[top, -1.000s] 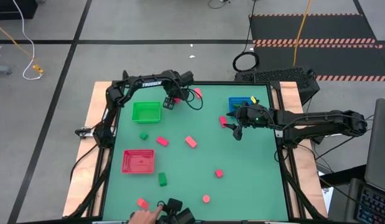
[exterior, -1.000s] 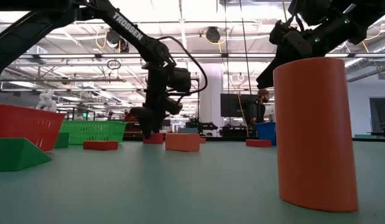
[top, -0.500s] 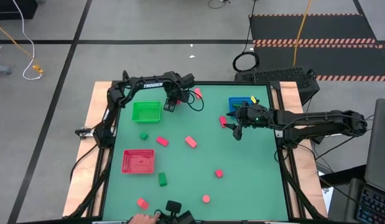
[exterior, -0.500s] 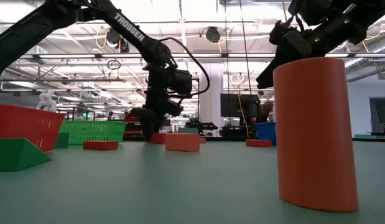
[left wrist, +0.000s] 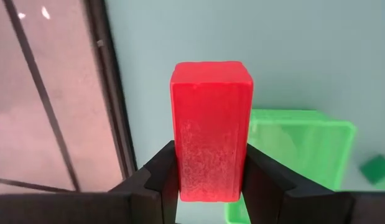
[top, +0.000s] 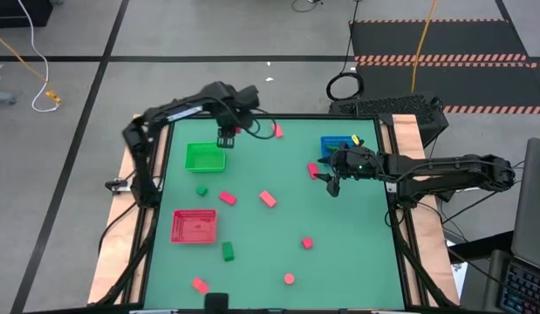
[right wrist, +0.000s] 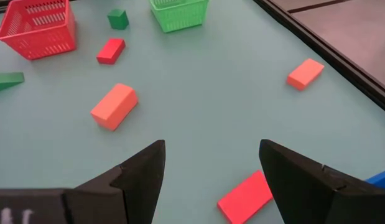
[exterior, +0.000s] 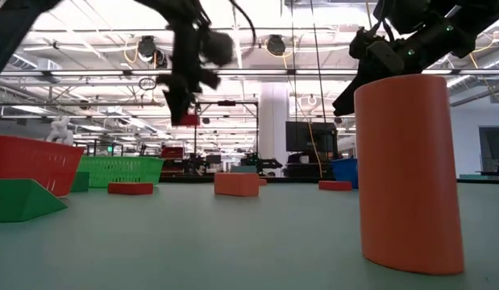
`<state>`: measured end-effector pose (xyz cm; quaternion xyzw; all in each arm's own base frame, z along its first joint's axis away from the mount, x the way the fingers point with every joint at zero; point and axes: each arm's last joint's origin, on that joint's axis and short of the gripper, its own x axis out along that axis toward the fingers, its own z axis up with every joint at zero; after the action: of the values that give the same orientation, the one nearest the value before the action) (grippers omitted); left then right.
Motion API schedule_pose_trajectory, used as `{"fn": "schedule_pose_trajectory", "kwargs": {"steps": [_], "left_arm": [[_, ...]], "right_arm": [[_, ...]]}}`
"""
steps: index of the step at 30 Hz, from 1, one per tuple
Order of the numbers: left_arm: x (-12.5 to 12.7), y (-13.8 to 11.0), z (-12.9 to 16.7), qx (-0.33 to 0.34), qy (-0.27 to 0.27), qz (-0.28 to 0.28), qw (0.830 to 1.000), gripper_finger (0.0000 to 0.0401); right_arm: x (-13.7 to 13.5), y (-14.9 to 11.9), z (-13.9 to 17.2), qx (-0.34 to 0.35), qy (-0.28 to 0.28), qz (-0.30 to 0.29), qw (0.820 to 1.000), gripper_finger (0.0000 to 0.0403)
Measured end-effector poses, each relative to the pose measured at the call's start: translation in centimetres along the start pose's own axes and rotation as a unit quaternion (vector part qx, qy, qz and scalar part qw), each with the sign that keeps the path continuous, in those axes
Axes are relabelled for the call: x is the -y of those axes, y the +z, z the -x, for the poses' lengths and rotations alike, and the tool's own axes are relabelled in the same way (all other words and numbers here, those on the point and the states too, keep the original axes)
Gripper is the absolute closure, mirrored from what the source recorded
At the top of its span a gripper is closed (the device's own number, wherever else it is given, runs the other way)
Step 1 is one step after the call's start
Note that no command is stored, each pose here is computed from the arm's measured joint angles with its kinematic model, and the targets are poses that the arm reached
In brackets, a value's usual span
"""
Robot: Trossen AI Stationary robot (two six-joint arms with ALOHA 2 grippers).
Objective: Sort & place blocks by color
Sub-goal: Put the red block into the green bin
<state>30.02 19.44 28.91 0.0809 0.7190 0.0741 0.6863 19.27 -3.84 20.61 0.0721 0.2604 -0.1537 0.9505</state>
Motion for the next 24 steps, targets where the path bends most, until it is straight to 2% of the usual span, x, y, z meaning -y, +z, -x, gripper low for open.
{"fn": "schedule_pose_trajectory", "kwargs": {"steps": [4, 7, 14, 18, 24], "left_arm": [[1.0, -2.6, 2.4, 0.035, -0.009, 0.037, 0.999, 0.0272], [2.4, -4.4, 2.2, 0.021, -0.02, 0.051, 0.998, 0.0272], [4.8, -6.7, -3.1, -0.06, -0.047, 0.068, 0.995, 0.0272], [5.7, -7.3, -6.0, -0.075, -0.06, 0.068, 0.993, 0.0272], [6.0, -7.7, -7.0, -0.082, -0.064, 0.073, 0.992, 0.0271]], "right_arm": [[0.0, -0.4, -0.1, -0.005, -0.001, 0.002, 1.0, 0.0149], [0.1, -0.8, -0.2, -0.01, -0.002, -0.001, 1.0, 0.0149], [0.1, -1.0, -0.2, -0.01, -0.001, -0.007, 1.0, 0.0149], [0.1, -0.7, -0.2, 0.005, 0.001, -0.007, 1.0, 0.0149], [0.0, -0.3, -0.2, 0.024, 0.003, 0.001, 1.0, 0.0149]]}}
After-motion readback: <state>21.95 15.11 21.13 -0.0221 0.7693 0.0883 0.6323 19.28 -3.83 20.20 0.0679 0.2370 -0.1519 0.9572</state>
